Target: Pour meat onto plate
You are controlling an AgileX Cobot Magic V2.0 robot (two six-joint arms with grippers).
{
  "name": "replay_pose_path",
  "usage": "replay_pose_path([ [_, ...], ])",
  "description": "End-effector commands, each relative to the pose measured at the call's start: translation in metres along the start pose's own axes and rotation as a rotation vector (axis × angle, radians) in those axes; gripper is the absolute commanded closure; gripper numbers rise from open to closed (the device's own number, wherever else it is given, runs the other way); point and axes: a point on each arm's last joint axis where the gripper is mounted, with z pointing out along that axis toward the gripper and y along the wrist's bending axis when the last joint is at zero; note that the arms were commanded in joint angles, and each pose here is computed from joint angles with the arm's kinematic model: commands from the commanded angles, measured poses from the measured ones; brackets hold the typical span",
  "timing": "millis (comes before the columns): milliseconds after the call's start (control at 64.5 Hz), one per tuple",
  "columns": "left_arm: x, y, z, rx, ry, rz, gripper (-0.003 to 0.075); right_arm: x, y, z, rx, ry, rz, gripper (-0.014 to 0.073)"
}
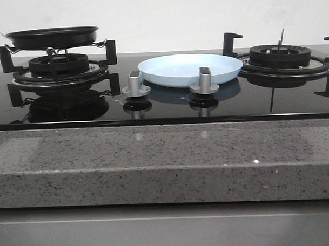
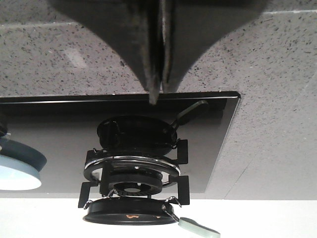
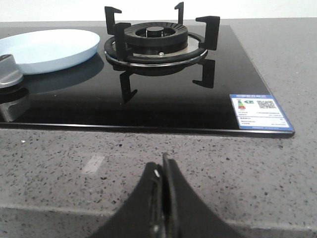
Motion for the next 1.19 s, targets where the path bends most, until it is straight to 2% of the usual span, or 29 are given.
replay_pose_path([
  [0, -0.007, 0.000, -0.001, 0.002, -0.094, -0.019, 0.0741, -0.009, -0.001, -0.002, 0.010, -0.097, 0.001, 0.0655],
  [853, -0.009, 0.001, -0.001, -0.001, -0.117, -0.024, 0.0741, -0.012, -0.001, -0.002, 0.011, -0.123, 0.001, 0.0655],
  [1024, -0.029, 0.000, -0.007, -0.002, -0.199, -0.026, 0.0741, -0.033, 0.002, -0.009, 0.003, -0.155, -0.001, 0.0655],
  [1179, -0.066, -0.002, -0.014, 0.004, -0.245, -0.021, 0.0741, -0.066, 0.005, -0.014, -0.005, -0.150, -0.003, 0.0655],
])
